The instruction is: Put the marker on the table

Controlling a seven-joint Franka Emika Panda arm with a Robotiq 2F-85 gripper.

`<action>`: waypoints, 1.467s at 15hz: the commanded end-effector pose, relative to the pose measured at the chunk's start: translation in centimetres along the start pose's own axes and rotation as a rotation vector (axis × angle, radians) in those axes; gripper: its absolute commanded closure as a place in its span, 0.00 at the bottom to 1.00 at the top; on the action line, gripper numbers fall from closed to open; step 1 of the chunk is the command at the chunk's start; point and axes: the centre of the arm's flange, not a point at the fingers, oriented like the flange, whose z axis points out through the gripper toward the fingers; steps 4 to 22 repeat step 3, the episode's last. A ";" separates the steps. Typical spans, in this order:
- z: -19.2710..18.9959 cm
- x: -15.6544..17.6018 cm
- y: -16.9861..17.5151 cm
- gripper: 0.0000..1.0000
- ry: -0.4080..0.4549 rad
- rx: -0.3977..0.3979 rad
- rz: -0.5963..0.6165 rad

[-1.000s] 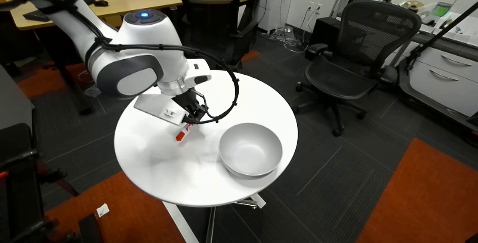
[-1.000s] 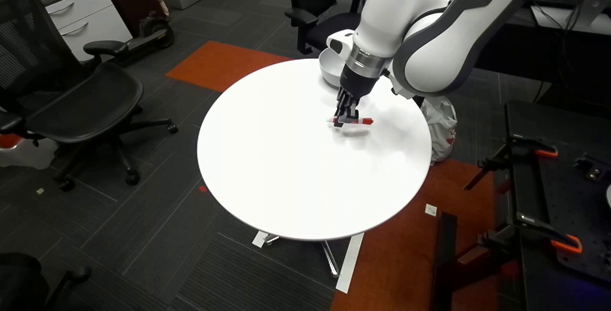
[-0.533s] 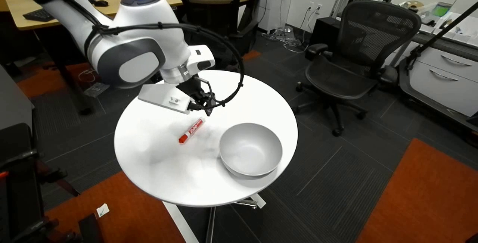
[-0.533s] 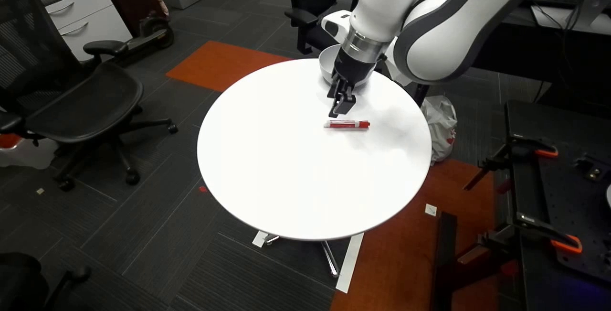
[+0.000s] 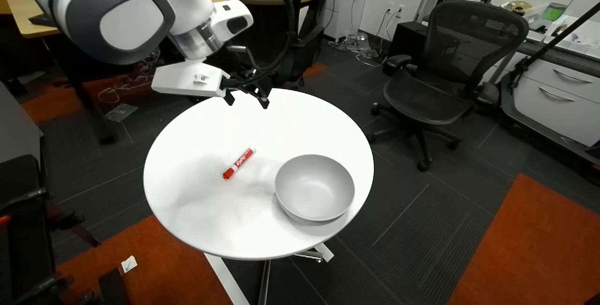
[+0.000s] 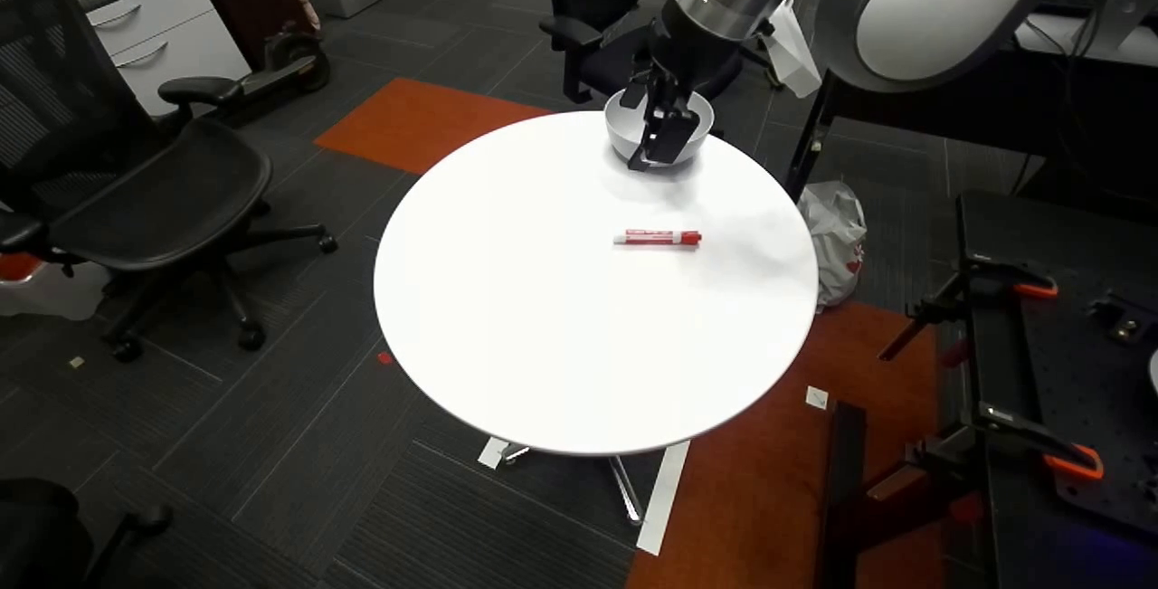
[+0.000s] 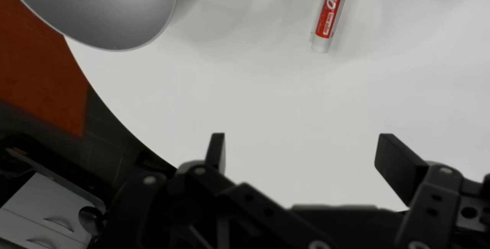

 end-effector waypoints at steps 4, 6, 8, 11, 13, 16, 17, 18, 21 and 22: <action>-0.9 0.0 -0.3 0.00 0.006 -0.003 -0.004; -0.9 0.0 -0.3 0.00 0.006 -0.003 -0.004; -0.9 0.0 -0.3 0.00 0.006 -0.003 -0.004; -0.9 0.0 -0.3 0.00 0.006 -0.003 -0.004; -0.9 0.0 -0.3 0.00 0.006 -0.003 -0.004; -0.9 0.0 -0.3 0.00 0.006 -0.003 -0.004; -0.9 0.0 -0.3 0.00 0.006 -0.003 -0.004; -0.9 0.0 -0.3 0.00 0.006 -0.003 -0.004; -0.9 0.0 -0.3 0.00 0.006 -0.003 -0.004; -0.9 0.0 -0.3 0.00 0.006 -0.003 -0.004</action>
